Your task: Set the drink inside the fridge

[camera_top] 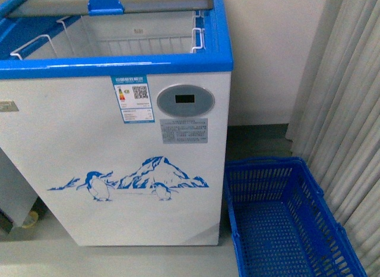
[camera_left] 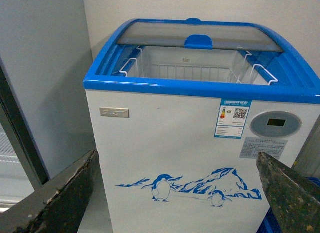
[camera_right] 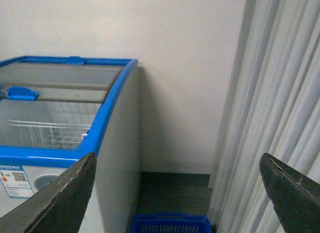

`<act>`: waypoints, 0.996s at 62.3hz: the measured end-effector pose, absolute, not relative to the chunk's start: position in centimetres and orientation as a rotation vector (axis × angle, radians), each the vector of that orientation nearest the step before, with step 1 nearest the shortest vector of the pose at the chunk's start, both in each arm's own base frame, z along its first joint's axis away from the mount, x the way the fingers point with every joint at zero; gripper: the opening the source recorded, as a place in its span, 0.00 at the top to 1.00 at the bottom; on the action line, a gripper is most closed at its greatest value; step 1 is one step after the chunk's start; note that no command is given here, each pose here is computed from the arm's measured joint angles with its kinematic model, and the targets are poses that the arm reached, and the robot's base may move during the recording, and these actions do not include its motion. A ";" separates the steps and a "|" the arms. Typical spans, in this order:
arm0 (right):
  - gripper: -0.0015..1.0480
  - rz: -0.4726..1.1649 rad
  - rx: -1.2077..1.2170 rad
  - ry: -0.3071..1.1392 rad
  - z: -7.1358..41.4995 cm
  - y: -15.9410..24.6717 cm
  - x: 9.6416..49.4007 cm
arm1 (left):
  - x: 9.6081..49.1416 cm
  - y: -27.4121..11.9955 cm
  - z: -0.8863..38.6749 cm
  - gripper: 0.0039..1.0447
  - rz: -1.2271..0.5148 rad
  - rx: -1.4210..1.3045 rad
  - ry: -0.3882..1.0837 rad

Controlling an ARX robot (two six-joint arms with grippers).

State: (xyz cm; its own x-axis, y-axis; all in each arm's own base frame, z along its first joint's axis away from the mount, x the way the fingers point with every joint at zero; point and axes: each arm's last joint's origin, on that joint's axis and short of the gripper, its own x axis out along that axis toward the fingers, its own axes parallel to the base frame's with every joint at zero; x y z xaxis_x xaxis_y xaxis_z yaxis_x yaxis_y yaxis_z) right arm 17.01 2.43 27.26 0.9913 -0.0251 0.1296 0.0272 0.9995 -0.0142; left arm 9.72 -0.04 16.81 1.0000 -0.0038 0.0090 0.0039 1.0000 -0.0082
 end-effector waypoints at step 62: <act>0.82 0.001 -0.012 -0.008 16.8 0.0 9.7 | 9.7 0.0 16.8 0.08 -0.004 -0.007 -0.009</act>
State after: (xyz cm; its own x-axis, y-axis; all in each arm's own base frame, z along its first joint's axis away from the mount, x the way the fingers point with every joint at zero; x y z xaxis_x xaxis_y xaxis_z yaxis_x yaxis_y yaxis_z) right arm 9.71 0.02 16.81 1.0000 0.0015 0.0078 -0.0014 0.9999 -0.0116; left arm 9.71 -0.04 16.81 0.9999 -0.0042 0.0093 0.0043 1.0000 -0.0074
